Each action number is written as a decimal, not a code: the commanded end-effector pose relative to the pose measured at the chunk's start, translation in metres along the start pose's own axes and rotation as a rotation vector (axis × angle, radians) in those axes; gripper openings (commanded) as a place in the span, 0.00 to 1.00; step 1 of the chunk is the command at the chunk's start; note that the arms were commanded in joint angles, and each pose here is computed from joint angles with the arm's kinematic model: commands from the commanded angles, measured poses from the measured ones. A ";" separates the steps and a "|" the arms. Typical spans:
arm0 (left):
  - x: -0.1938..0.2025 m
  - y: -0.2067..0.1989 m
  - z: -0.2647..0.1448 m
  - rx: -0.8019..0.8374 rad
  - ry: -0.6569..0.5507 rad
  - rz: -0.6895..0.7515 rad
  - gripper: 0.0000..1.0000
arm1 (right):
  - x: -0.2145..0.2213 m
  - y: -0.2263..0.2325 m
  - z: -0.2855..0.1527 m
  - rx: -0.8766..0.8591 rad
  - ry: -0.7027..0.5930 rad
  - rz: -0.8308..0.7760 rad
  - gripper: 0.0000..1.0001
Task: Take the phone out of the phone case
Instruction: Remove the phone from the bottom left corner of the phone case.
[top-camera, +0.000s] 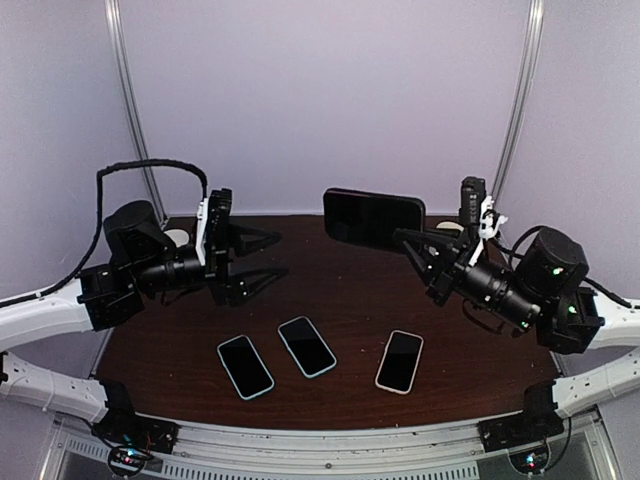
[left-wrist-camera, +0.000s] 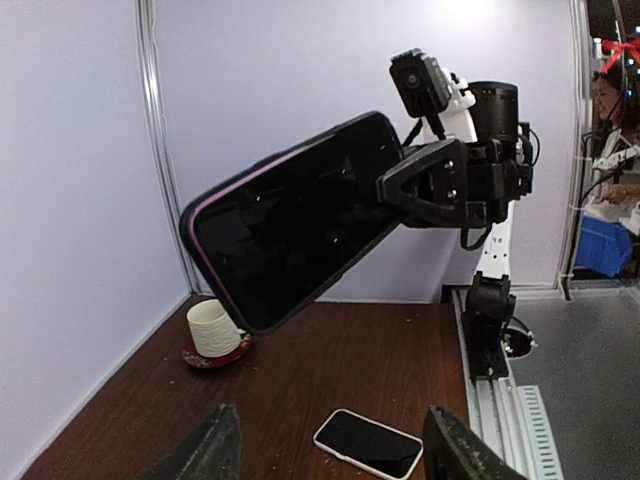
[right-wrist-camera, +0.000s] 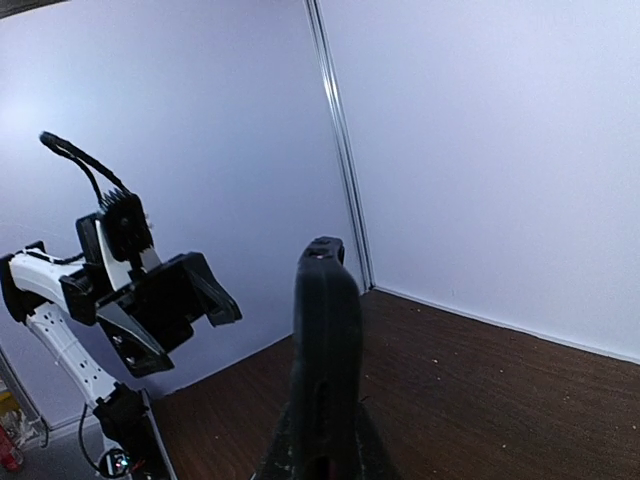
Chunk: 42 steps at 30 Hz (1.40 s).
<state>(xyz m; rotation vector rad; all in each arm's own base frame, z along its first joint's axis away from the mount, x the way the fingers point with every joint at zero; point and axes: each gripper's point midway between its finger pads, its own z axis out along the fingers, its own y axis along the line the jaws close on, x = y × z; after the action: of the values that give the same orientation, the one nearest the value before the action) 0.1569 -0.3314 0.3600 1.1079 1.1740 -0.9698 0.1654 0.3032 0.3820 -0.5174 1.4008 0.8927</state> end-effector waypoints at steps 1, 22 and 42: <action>-0.035 0.001 0.005 0.046 -0.180 -0.199 0.65 | -0.058 0.014 -0.016 -0.092 -0.118 0.157 0.00; -0.080 -0.022 -0.023 0.214 -0.403 -0.384 0.42 | -0.114 0.079 -0.005 -0.474 -0.086 0.356 0.00; -0.077 -0.032 -0.024 0.278 -0.421 -0.380 0.37 | -0.100 0.093 0.009 -0.523 -0.023 0.319 0.00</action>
<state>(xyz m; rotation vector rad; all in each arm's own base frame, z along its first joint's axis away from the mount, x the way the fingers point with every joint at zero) 0.1170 -0.3159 0.4227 0.8104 0.9894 -1.6135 0.1150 0.3557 0.4504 -0.6919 1.4088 1.4794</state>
